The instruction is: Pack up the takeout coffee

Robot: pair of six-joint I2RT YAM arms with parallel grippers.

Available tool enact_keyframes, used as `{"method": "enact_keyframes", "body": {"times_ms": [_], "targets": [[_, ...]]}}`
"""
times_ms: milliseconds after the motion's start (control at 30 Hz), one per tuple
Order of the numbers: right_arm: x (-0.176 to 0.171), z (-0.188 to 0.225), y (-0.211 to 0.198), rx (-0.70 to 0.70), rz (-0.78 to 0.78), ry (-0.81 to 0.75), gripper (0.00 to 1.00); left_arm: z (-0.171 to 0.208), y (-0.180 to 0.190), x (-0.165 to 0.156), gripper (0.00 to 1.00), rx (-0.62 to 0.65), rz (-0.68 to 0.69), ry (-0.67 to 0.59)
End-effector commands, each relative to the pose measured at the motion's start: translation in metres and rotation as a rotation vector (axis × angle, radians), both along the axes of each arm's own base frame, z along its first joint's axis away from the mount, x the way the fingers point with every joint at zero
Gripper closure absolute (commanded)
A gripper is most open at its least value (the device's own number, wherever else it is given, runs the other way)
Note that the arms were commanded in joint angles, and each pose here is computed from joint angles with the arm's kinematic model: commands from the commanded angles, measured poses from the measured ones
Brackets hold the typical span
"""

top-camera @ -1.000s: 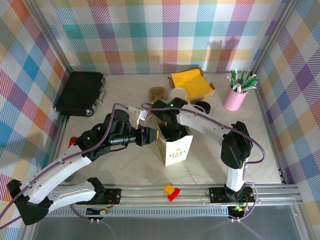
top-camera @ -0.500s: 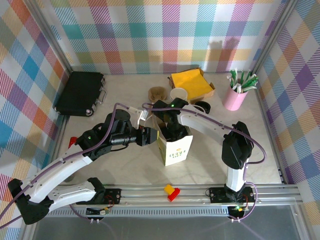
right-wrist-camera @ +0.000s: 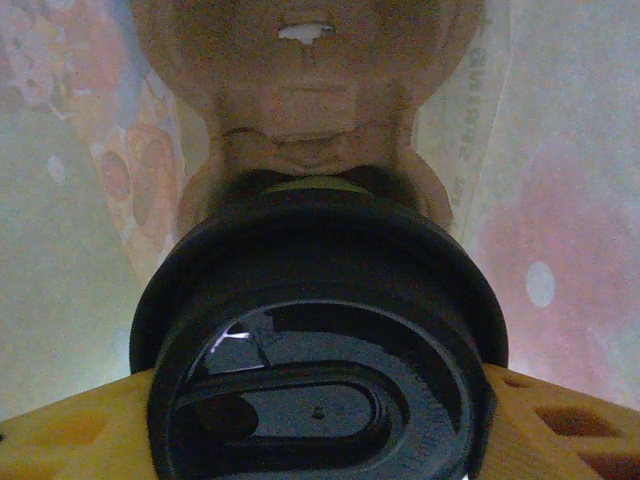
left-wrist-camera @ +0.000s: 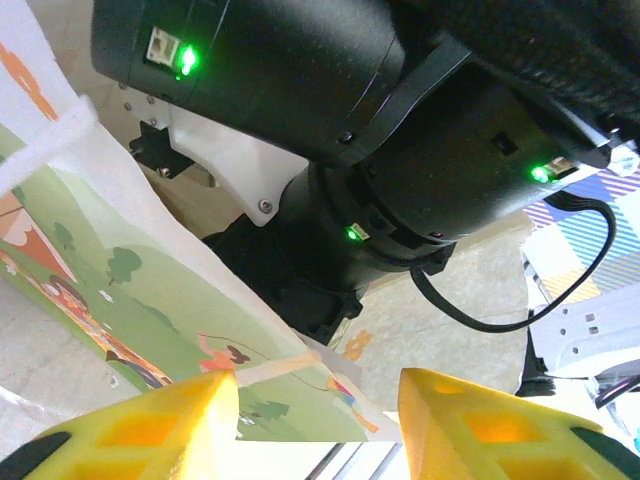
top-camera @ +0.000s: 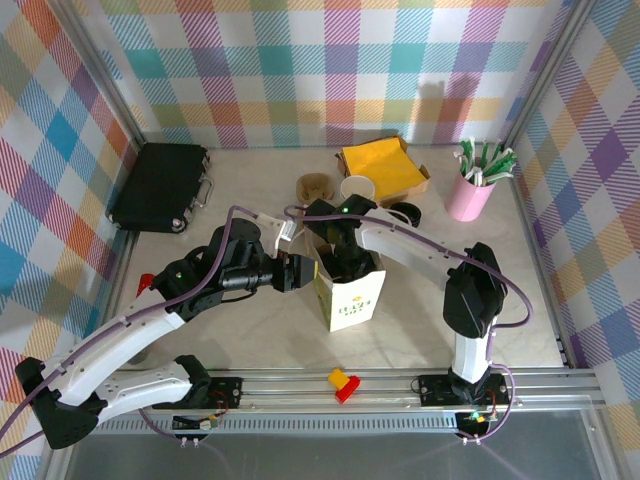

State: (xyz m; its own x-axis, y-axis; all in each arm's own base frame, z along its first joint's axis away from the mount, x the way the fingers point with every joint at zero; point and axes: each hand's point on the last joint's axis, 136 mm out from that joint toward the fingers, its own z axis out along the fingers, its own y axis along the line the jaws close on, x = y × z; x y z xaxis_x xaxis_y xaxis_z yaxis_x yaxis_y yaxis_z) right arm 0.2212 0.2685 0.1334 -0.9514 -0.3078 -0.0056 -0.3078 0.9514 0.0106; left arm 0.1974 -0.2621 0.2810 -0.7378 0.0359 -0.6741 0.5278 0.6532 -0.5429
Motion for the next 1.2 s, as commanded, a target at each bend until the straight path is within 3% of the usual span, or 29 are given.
{"method": "enact_keyframes", "body": {"times_ms": [0,833,1167], "targets": [[0.002,0.016,0.0,0.015,-0.006,-0.016,0.3,0.006,0.003,0.002,0.54,-0.012,0.017,-0.01],[0.003,0.061,-0.004,0.039,-0.034,-0.064,0.09,-0.005,0.011,0.005,0.54,0.026,0.062,0.015],[0.005,0.072,-0.006,0.048,-0.043,-0.088,0.07,-0.009,0.014,0.009,0.54,0.056,0.088,0.03]]}}
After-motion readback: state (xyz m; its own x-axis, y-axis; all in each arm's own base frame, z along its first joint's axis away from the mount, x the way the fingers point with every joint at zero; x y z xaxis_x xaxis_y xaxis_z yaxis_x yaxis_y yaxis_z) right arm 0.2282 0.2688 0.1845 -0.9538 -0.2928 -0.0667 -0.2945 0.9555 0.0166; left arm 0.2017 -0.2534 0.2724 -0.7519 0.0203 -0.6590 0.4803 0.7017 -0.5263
